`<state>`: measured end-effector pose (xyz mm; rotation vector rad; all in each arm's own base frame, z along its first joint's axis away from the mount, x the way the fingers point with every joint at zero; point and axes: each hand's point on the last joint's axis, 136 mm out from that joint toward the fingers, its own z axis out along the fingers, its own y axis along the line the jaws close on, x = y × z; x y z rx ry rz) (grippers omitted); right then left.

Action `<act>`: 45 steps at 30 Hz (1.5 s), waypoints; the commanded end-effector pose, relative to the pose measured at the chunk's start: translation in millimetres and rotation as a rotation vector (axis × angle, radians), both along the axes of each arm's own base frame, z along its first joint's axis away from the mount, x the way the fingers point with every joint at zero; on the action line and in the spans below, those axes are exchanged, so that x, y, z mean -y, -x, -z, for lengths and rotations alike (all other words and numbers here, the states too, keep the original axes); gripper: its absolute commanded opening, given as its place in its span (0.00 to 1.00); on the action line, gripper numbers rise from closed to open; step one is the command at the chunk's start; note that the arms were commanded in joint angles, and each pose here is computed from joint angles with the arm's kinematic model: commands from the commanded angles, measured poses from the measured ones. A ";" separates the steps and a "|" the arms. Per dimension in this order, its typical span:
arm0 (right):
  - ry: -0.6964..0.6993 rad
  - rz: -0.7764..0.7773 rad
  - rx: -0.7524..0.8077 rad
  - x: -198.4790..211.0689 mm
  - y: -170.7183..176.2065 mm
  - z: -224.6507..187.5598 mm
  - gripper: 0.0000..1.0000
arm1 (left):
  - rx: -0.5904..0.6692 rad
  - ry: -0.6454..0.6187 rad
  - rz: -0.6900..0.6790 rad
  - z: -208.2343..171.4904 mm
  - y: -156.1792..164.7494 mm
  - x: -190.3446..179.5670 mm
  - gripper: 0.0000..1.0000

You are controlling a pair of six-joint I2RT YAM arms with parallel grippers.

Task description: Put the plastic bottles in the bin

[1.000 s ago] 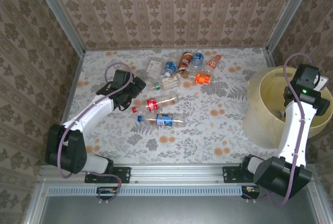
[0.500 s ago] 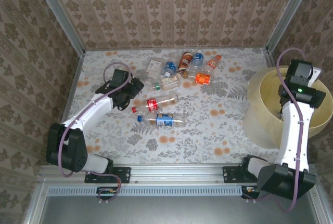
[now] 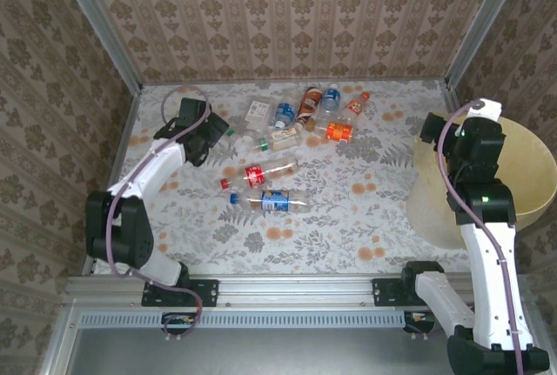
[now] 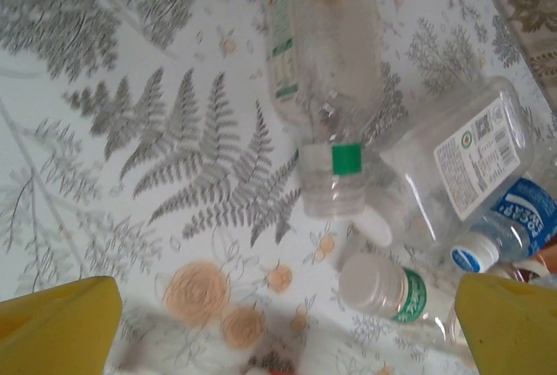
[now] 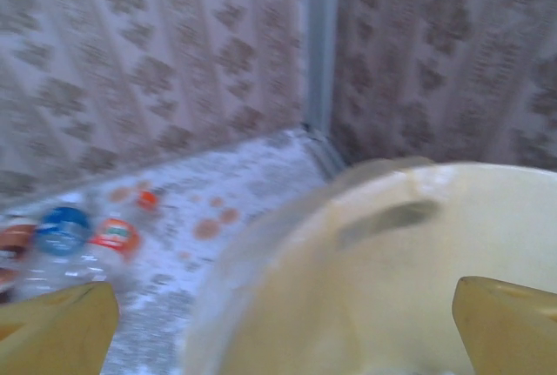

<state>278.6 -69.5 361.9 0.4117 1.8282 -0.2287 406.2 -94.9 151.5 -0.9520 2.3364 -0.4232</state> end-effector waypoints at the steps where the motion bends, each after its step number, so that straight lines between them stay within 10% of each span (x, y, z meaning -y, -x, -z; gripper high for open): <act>1: -0.092 -0.262 0.186 -49.3 -13.8 -25.1 1.00 | 0.030 -0.121 0.013 -7.1 -32.2 -14.1 1.00; 9: -0.232 -0.671 0.313 -131.8 -8.0 -22.5 1.00 | -0.063 -0.297 -0.032 11.3 -101.2 -46.5 1.00; 25: -0.014 -0.684 0.144 -155.6 -9.3 4.2 1.00 | -0.198 -0.201 -0.063 90.7 -154.7 -32.5 0.99; 45: 0.033 -0.730 0.087 -167.5 -5.5 15.1 1.00 | -0.138 -0.111 -0.006 121.9 -160.8 -27.4 0.66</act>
